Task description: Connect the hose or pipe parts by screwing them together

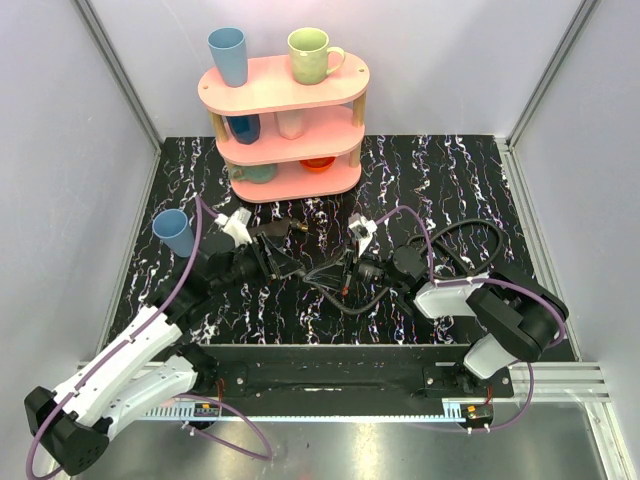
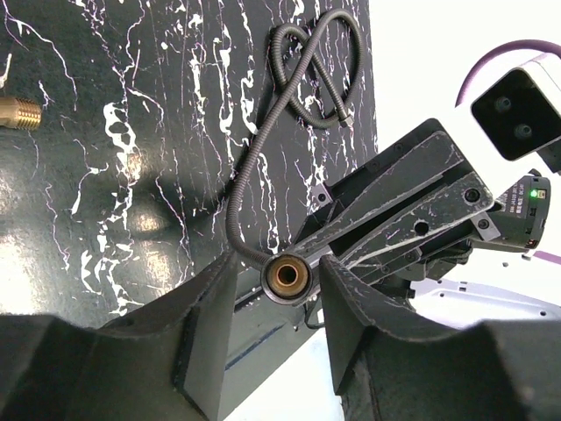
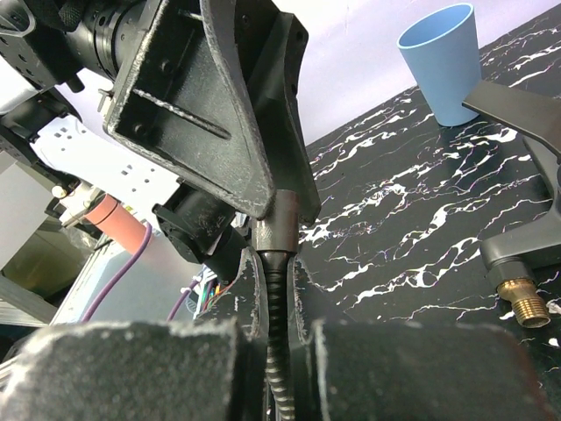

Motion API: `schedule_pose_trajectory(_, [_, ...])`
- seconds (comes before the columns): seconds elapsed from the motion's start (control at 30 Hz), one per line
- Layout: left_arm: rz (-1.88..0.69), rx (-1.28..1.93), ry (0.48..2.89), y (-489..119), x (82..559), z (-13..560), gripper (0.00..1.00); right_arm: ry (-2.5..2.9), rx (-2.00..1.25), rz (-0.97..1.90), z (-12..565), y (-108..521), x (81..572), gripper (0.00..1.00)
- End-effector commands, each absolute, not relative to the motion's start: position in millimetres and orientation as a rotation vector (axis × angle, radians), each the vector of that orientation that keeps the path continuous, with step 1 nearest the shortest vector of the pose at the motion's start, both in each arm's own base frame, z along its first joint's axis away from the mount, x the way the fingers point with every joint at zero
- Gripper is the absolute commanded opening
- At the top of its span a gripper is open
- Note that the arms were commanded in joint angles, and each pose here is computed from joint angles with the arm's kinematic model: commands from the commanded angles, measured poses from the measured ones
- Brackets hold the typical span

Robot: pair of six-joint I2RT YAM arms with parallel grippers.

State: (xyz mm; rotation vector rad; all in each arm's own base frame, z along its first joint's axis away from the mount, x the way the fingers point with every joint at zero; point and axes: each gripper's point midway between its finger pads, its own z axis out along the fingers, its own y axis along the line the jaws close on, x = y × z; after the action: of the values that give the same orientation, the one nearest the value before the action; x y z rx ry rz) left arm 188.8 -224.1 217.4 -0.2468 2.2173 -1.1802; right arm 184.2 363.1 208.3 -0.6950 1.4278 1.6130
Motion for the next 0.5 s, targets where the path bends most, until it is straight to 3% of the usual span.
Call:
schedule_pose_trajectory(0.0, [-1.216, -0.198, 2.158, -228.0, 190.6, 241.2, 0.43, 1.144, -0.718, 1.601, 264.2, 356.6, 179.9, 0.0])
schedule_pose_trajectory(0.03, [-1.222, -0.193, 2.159, -228.8, 190.1, 241.6, 0.32, 1.153, -0.715, 1.607, 263.2, 357.4, 179.7, 0.0])
schedule_pose_trajectory(0.13, [-1.233, -0.182, 2.157, -230.8, 189.9, 242.1, 0.12, 1.172, -0.722, 1.63, 262.0, 360.7, 180.1, 0.0])
schedule_pose_trajectory(0.17, [-1.232, -0.183, 2.16, -231.1, 190.4, 242.0, 0.0, 1.171, -0.723, 1.636, 263.3, 361.4, 180.1, 0.03])
schedule_pose_trajectory(0.23, [-1.237, -0.179, 2.16, -231.6, 189.8, 243.8, 0.0, 1.164, -0.712, 1.639, 268.1, 362.1, 181.8, 0.14])
schedule_pose_trajectory(0.37, [-1.241, -0.196, 2.148, -230.1, 189.7, 247.0, 0.0, 1.149, -0.67, 1.627, 277.5, 360.6, 187.0, 0.49])
schedule_pose_trajectory(0.47, [-1.242, -0.218, 2.142, -228.9, 190.6, 247.7, 0.0, 1.156, -0.638, 1.62, 282.0, 362.0, 193.2, 0.54])
